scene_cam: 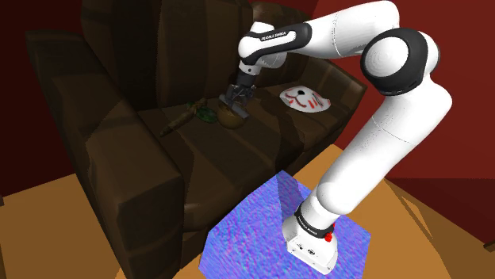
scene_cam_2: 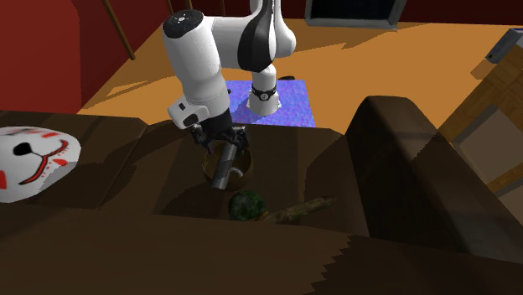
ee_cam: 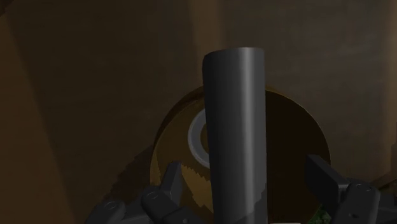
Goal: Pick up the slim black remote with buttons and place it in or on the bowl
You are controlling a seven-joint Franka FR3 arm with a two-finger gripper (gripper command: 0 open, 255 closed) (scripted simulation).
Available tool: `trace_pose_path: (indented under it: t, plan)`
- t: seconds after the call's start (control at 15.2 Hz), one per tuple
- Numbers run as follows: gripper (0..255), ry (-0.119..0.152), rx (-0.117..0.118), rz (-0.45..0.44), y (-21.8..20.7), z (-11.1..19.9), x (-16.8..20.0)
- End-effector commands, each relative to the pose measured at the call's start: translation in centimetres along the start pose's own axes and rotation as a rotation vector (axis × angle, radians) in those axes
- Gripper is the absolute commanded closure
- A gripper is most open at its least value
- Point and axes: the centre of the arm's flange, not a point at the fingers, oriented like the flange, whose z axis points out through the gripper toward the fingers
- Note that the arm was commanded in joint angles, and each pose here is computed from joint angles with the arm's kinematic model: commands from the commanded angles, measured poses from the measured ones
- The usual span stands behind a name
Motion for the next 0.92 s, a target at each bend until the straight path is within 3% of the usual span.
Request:
trace_pose_path:
  t: [0.0,0.07,0.33,0.86]
  plan:
    - [0,0.000,0.000,0.000,0.0,0.0,0.0]
    - [0,0.000,0.000,0.000,0.0,0.0,0.0]
    - [0,0.000,0.000,0.000,0.0,-5.0,0.0]
    - [0,0.000,0.000,0.000,0.0,-5.0,0.0]
